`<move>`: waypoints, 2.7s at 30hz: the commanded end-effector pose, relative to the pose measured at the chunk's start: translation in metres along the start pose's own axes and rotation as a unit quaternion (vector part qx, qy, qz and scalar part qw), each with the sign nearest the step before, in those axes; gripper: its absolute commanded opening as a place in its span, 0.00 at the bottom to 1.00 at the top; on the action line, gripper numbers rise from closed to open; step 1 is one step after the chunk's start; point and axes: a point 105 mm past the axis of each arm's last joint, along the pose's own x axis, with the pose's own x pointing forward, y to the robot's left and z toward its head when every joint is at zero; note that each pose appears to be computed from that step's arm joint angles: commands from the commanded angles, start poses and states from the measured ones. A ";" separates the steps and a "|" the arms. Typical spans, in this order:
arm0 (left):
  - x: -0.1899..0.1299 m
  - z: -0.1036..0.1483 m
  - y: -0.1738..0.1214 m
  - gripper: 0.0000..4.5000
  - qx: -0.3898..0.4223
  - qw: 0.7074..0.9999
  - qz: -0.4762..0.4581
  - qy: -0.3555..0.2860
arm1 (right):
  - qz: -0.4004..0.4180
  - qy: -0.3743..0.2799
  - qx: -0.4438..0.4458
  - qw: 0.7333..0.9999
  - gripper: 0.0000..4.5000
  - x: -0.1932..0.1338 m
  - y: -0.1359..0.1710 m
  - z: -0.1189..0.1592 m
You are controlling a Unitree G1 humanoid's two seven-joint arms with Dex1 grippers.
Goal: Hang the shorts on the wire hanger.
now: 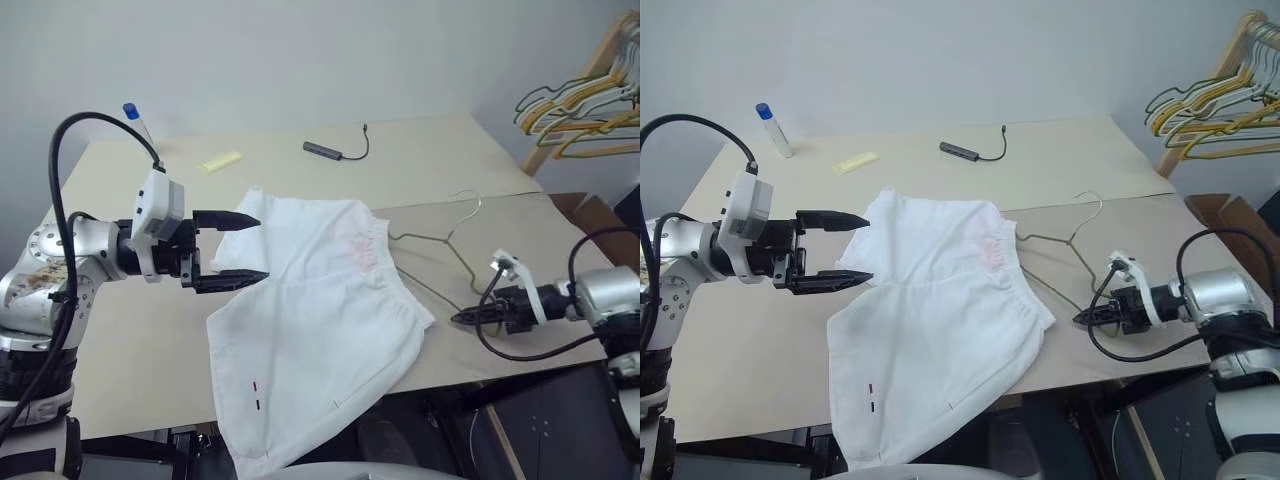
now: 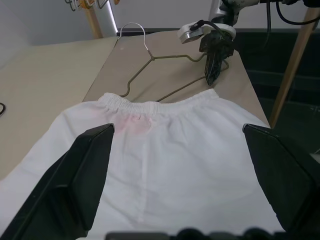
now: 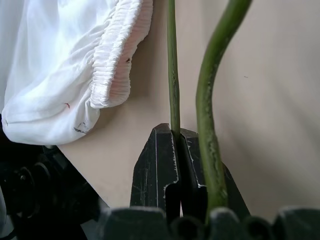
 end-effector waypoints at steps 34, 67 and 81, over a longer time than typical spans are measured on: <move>0.011 0.042 0.068 0.99 0.187 0.982 0.011 0.008 | -0.195 -0.072 -0.581 0.787 0.00 -0.028 0.134 0.118; 0.053 0.000 0.066 0.00 0.197 0.964 -0.137 0.111 | -0.134 -0.073 -0.577 0.803 0.12 -0.021 0.164 0.122; 0.030 -0.006 0.066 0.00 0.116 0.987 -0.065 0.086 | -0.284 -0.226 -0.343 0.866 1.00 -0.103 0.080 0.095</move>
